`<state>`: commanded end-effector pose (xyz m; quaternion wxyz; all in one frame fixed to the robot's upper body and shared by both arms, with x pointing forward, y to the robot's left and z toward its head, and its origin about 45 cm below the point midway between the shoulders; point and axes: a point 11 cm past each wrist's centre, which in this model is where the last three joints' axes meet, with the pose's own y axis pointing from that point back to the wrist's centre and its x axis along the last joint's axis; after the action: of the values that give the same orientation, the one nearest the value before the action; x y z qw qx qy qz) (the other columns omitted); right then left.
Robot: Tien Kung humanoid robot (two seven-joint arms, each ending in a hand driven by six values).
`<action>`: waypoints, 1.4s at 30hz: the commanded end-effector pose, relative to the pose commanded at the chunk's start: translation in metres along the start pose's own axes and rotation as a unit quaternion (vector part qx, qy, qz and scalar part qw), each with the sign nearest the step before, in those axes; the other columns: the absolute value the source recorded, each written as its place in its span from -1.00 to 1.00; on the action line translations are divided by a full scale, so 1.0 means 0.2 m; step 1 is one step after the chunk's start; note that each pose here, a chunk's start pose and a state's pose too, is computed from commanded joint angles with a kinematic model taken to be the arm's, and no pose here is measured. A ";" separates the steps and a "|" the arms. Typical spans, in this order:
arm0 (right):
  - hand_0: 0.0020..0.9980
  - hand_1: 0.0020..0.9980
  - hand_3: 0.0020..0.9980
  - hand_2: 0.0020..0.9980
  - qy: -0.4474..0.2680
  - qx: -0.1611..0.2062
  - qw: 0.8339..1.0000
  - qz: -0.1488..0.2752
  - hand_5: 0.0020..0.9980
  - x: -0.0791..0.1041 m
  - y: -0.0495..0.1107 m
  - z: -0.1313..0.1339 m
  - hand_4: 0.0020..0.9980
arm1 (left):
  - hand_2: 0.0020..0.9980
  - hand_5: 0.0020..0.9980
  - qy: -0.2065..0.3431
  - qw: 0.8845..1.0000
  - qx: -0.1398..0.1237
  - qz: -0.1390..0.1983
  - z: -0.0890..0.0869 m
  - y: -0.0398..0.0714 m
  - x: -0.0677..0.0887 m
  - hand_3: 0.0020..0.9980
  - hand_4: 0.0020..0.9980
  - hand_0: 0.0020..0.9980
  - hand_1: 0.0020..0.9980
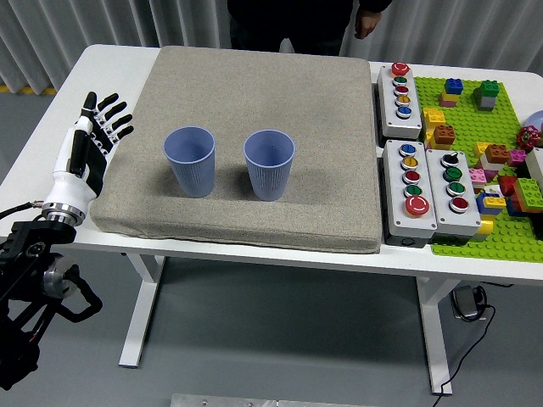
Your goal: Pick cup pour cup place
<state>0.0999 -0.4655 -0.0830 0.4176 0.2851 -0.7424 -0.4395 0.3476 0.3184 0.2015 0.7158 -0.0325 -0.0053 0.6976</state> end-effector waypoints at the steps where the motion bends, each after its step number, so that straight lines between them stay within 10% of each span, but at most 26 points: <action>1: 0.39 0.23 0.18 0.18 0.000 0.000 1.000 0.000 -0.49 0.00 0.00 0.00 -1.00 | 0.80 0.19 -0.002 1.000 0.000 0.000 0.00 0.00 0.00 0.79 0.82 0.58 0.64; 10: 0.39 0.23 0.18 0.18 0.002 0.003 1.000 -0.001 -0.48 0.00 0.00 -0.02 -1.00 | 1.00 -0.25 -0.092 0.996 0.001 -0.021 -0.02 0.10 -0.05 1.00 0.87 0.70 0.76; 42: 0.39 0.23 0.17 0.18 0.005 0.000 1.000 -0.001 -0.47 -0.01 0.00 0.00 -1.00 | 1.00 -0.33 -0.148 0.985 0.074 -0.053 -0.30 0.17 -0.12 1.00 0.85 0.77 0.83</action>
<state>0.1010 -0.4636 -0.0835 0.4208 0.2880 -0.7399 -0.4387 0.3166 0.2931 0.1410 0.7435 0.1244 -0.0608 0.6542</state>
